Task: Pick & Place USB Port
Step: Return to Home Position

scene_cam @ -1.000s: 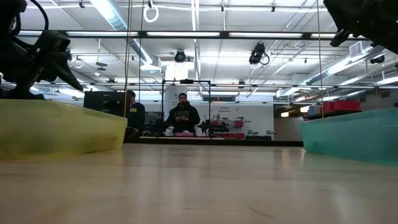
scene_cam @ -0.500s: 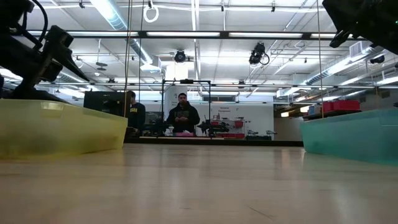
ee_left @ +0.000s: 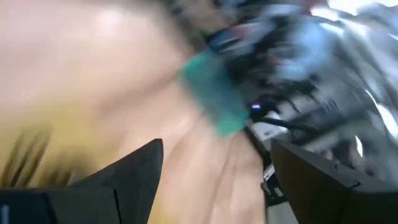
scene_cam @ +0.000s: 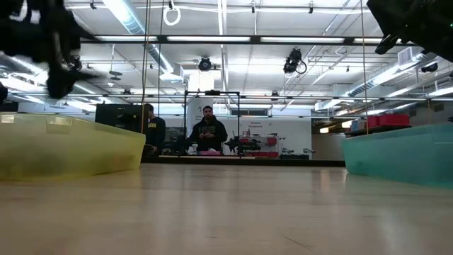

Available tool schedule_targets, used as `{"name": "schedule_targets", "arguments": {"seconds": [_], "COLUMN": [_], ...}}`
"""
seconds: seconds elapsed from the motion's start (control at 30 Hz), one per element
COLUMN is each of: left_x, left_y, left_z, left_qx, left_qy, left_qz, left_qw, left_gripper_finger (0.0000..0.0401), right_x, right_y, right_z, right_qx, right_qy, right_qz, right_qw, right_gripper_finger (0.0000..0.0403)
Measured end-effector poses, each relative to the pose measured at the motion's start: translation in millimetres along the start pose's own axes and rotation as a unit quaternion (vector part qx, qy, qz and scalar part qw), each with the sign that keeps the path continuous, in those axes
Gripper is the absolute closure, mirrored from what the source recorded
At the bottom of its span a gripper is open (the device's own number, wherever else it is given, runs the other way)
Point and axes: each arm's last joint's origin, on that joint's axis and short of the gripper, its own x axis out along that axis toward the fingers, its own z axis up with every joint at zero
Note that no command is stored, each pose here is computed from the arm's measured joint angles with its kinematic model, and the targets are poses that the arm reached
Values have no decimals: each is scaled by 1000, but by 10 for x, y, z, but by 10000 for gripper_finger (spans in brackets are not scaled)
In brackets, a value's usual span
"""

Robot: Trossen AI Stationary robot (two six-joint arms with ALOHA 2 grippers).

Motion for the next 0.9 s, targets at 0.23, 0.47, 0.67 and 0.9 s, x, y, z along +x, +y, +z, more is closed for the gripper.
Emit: {"name": "schedule_targets", "arguments": {"seconds": [0.23, 0.47, 0.67, 0.9], "left_x": [-62, 137, 107, 166], "left_y": [-314, -85, -123, -17], "left_z": [147, -22, -45, -69], "left_qx": [353, 369, 423, 446], "left_qy": [-65, -104, -142, -97], "left_qz": [-209, -249, -318, -287], "left_qw": [910, 889, 836, 842], "left_gripper_finger": [98, 98, 98, 98], "right_x": [0, 0, 0, 0], "right_y": [-2, -3, -4, -4], "right_z": [-7, -12, -14, -14], "right_qx": [1, 2, 3, 3], "right_qy": [3, 6, 7, 7], "right_qz": [-1, -2, -2, -2], "right_qw": [1000, 1000, 1000, 1000], "right_gripper_finger": [366, 366, 366, 366]}}
